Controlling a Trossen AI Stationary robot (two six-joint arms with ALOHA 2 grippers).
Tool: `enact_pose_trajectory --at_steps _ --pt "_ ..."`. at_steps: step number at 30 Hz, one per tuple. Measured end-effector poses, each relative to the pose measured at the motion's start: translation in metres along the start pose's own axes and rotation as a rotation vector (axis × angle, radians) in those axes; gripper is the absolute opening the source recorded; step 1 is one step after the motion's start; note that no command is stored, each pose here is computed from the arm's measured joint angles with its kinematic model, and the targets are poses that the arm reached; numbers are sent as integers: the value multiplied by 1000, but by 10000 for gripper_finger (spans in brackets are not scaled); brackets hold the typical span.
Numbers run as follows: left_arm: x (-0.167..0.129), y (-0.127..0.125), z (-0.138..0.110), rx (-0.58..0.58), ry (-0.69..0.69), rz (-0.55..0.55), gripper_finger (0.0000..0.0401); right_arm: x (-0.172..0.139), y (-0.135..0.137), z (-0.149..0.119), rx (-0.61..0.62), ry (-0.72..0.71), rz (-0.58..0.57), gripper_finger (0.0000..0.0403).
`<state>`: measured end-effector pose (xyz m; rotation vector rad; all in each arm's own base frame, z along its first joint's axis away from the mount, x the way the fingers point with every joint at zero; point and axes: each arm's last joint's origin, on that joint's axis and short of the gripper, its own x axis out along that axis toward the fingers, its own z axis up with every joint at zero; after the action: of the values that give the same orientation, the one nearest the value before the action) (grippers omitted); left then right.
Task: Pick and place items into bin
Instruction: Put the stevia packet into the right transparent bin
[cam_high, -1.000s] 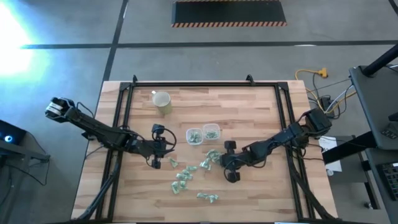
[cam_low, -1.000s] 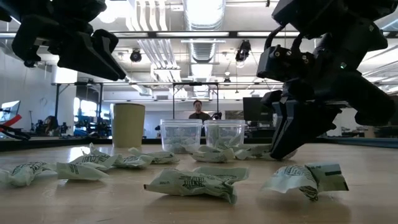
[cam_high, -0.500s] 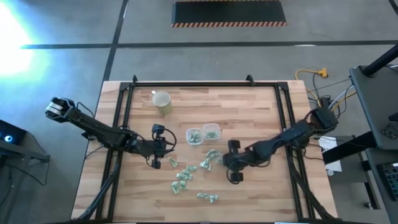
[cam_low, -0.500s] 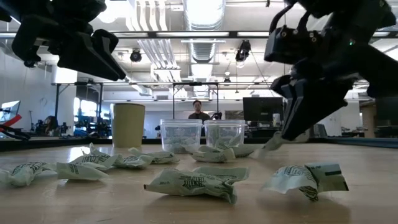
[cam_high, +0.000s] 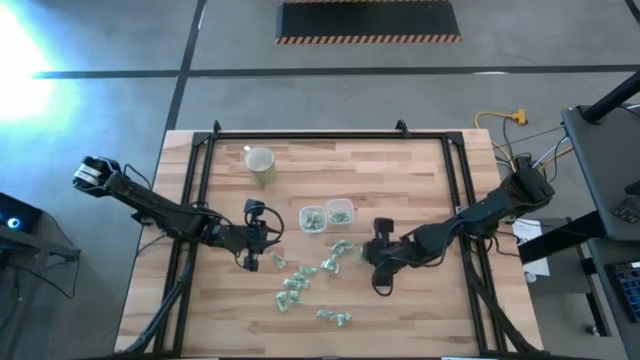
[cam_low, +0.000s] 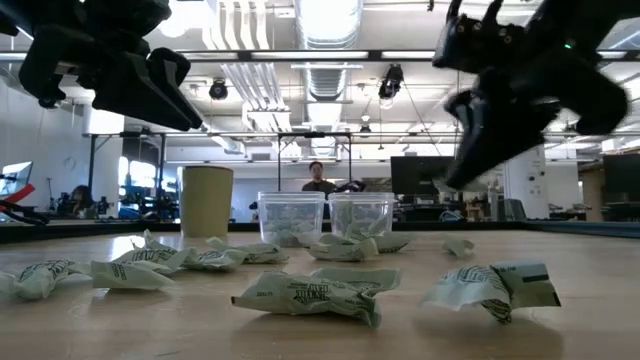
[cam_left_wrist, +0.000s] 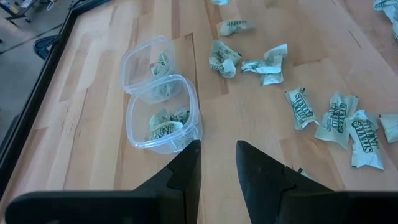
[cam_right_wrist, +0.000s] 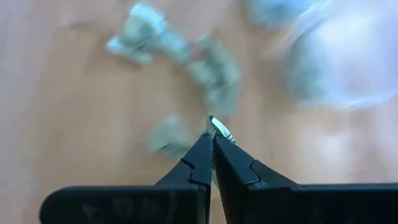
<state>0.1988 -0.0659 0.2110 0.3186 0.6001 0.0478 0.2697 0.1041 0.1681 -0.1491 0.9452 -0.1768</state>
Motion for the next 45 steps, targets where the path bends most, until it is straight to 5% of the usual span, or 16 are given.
enact_pose_trajectory --at_steps 6,11,22,45 --pt "0 0 0 0 0 0 84 -1 -14 19 -69 -149 -283 9" --pt "0 0 0 0 0 0 84 4 -31 41 -48 -276 -338 9" --pt "0 0 0 0 0 0 84 30 -74 48 96 -265 -204 9" --pt "0 0 0 0 -2 0 84 47 -77 42 114 -214 -198 32"
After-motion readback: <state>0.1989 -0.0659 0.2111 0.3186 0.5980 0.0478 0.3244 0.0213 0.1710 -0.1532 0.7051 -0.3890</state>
